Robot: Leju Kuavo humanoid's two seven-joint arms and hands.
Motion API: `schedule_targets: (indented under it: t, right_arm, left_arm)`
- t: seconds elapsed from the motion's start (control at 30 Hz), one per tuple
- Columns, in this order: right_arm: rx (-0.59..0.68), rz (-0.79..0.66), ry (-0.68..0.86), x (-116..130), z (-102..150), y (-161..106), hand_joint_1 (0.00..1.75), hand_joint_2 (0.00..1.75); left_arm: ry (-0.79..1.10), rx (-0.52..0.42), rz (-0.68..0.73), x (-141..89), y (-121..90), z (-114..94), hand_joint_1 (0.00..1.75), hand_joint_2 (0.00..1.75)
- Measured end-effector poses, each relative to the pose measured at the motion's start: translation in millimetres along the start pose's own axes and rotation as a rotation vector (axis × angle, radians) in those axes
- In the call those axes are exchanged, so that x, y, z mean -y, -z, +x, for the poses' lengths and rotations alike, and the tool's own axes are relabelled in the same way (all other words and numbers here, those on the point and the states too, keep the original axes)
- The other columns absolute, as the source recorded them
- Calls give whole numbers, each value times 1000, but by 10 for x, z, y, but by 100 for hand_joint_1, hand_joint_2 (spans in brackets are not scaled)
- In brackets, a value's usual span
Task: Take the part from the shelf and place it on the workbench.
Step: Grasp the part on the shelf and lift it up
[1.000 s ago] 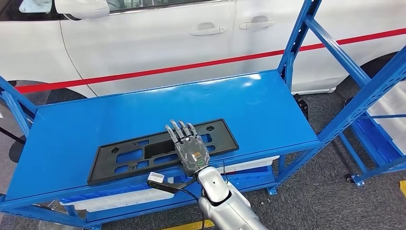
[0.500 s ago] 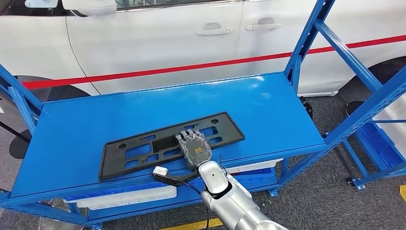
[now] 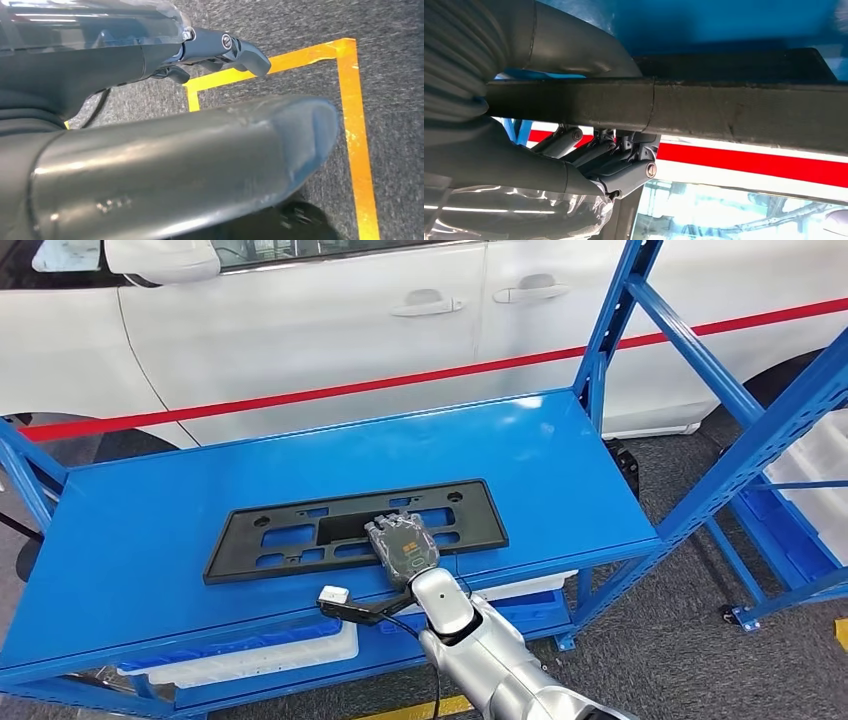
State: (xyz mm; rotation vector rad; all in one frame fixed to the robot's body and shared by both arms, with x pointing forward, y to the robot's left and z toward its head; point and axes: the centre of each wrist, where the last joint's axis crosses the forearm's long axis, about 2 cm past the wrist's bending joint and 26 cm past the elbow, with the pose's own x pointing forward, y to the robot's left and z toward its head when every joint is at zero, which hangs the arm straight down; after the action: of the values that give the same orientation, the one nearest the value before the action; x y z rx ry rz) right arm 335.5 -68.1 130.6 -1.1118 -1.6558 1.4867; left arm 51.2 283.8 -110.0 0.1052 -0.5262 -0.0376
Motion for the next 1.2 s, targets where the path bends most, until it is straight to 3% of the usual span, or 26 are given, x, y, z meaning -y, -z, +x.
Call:
schedule_targets:
  t: [0.27,0.4,0.83,1.07,1.2]
  right_arm:
    - [35,-17,100,31,59,-21,175,175]
    - [89,-75,305,113,98,-100,175,175]
    - [224,-548,891,1295,-36,-193,175,175]
    - [325,-706,1190,1558,-238,-495,175,175]
    - [349,-746,1277,1553,-321,-621,175,175]
  left_arm:
    - [-16,-3,7,2,-2,-5,0,0]
    - [-39,-8,24,11,-11,-22,0,0]
    - [-119,-29,62,149,-52,-66,0,0]
    - [-136,-24,69,182,-61,-74,0,0]
    - [-137,-15,71,210,-59,-56,0,175]
